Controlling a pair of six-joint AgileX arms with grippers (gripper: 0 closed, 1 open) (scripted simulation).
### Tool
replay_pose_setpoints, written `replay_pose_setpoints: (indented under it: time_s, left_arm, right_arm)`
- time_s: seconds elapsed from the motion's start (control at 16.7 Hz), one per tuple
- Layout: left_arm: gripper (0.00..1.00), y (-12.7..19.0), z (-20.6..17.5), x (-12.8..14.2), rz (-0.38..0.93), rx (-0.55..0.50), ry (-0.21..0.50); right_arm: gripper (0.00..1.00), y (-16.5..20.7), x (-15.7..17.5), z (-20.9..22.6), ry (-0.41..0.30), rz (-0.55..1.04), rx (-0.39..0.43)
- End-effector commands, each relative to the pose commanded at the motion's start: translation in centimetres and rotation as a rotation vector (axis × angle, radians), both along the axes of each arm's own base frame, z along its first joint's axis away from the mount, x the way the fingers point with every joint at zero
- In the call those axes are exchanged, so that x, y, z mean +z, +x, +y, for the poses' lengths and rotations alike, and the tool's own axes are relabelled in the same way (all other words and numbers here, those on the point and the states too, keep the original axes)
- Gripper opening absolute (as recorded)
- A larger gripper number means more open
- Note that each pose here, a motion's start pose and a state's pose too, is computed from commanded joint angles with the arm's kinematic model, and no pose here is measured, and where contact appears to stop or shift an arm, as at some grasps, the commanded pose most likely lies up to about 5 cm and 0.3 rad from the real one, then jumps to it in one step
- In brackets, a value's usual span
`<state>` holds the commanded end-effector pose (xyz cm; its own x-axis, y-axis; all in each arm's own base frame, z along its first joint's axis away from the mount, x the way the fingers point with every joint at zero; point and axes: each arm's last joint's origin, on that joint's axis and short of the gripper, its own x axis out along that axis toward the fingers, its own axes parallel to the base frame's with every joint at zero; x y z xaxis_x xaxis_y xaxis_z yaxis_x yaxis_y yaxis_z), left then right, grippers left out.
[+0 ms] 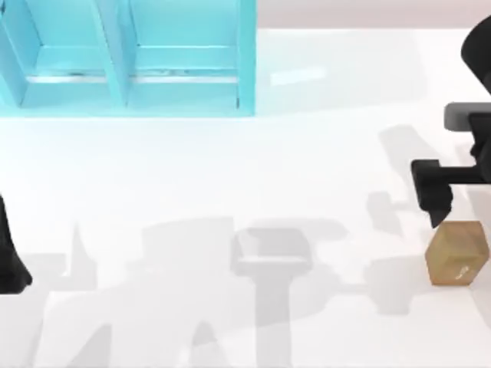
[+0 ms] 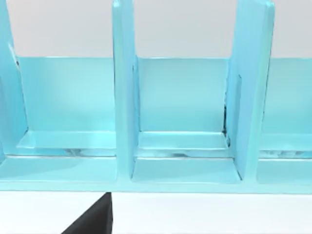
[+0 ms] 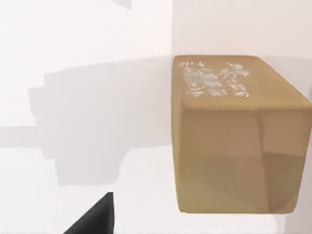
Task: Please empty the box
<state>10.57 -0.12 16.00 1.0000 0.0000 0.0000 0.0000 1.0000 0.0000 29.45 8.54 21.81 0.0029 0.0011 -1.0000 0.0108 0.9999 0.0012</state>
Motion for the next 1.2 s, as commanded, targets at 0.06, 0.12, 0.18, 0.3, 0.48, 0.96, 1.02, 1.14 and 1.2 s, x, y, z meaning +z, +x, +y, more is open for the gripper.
replay_pose_setpoints:
  time_s: [0.06,0.12,0.18,0.3,0.48,0.96,1.02,1.14,1.2]
  left_arm:
    - [1.0,0.0,0.0,0.0,0.0,0.0,0.0]
    - [1.0,0.0,0.0,0.0,0.0,0.0,0.0]
    - [1.0,0.0,0.0,0.0,0.0,0.0,0.0]
    - [1.0,0.0,0.0,0.0,0.0,0.0,0.0]
    - [1.0,0.0,0.0,0.0,0.0,0.0,0.0]
    - [1.0,0.0,0.0,0.0,0.0,0.0,0.0]
    - [1.0,0.0,0.0,0.0,0.0,0.0,0.0]
    - [1.0,0.0,0.0,0.0,0.0,0.0,0.0]
    - [1.0,0.0,0.0,0.0,0.0,0.0,0.0]
  right_arm:
    - [1.0,0.0,0.0,0.0,0.0,0.0,0.0]
    - [1.0,0.0,0.0,0.0,0.0,0.0,0.0]
    - [1.0,0.0,-0.2,0.1,-0.001,0.004,0.002]
    - [1.0,0.4,-0.1,-0.3,-0.002,0.007,0.002]
    - [1.0,2.6,0.6,-2.9,-0.002,0.015,0.003]
    - [1.0,6.7,3.3,-20.4,0.008,0.013,-0.016]
    - [1.0,6.6,3.5,-22.2,0.008,0.01,-0.016]
    - [1.0,6.2,4.0,-24.5,0.006,0.002,-0.015]
    - [1.0,6.1,4.1,-25.1,0.005,0.0,-0.015]
